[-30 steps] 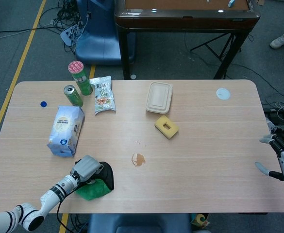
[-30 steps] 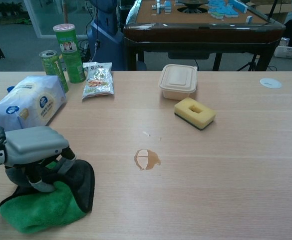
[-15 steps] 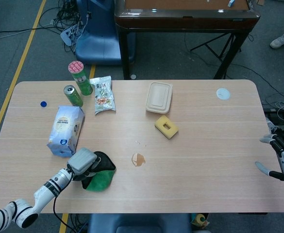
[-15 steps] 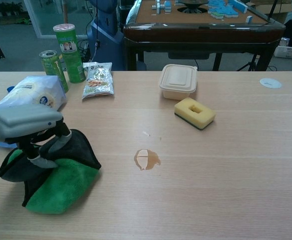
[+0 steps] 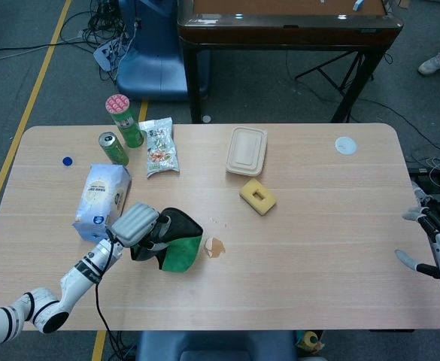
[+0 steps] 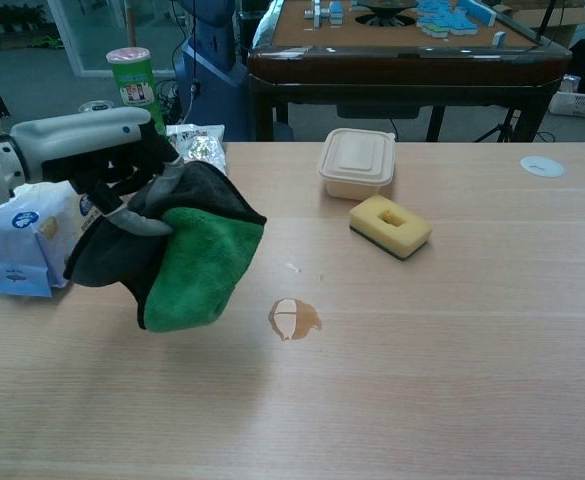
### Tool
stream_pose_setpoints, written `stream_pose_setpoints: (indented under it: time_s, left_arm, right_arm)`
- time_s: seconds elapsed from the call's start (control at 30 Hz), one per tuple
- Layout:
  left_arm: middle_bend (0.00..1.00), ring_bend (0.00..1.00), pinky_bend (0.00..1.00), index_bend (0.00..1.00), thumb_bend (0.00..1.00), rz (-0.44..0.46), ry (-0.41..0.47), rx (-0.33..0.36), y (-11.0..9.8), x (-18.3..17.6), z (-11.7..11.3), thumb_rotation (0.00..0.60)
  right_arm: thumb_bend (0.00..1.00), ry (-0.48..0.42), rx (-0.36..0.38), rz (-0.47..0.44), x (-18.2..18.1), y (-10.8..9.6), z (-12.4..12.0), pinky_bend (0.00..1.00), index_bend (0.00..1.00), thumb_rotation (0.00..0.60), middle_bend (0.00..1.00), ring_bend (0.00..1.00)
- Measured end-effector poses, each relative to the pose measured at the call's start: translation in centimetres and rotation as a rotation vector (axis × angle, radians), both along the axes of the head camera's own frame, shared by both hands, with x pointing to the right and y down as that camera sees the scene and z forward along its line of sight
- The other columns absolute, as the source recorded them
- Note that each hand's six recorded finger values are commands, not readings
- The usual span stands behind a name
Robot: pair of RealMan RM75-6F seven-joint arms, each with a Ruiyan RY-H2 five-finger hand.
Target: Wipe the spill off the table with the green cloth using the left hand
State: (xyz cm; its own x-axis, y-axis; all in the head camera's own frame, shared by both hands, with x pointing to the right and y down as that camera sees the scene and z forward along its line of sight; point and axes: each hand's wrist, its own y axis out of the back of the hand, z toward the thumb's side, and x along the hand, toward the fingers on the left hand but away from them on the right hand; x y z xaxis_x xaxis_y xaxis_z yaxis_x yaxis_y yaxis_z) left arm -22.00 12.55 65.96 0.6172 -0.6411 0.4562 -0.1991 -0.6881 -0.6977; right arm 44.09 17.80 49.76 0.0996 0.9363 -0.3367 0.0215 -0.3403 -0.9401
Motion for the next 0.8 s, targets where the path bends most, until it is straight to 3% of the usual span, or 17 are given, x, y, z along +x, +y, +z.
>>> stream_pose_setpoints:
  time_s: [0.3, 0.8]
  left_arm:
    - [0.75, 0.76, 1.0, 0.68, 0.31, 0.081, 0.051, -0.03, 0.3, 4.3, 1.9, 0.6]
    - [0.73, 0.74, 0.99, 0.65, 0.3, 0.21, 0.016, -0.039, 1.7, 11.0, 6.2, 0.6]
  right_arm:
    - [0.22, 0.009, -0.01, 0.001, -0.1, -0.2, 0.4, 0.25, 0.33, 0.6, 0.31, 0.21]
    - [0.22, 0.022, -0.023, 0.017, 0.2, -0.3, 0.7, 0.25, 0.33, 0.6, 0.31, 0.21]
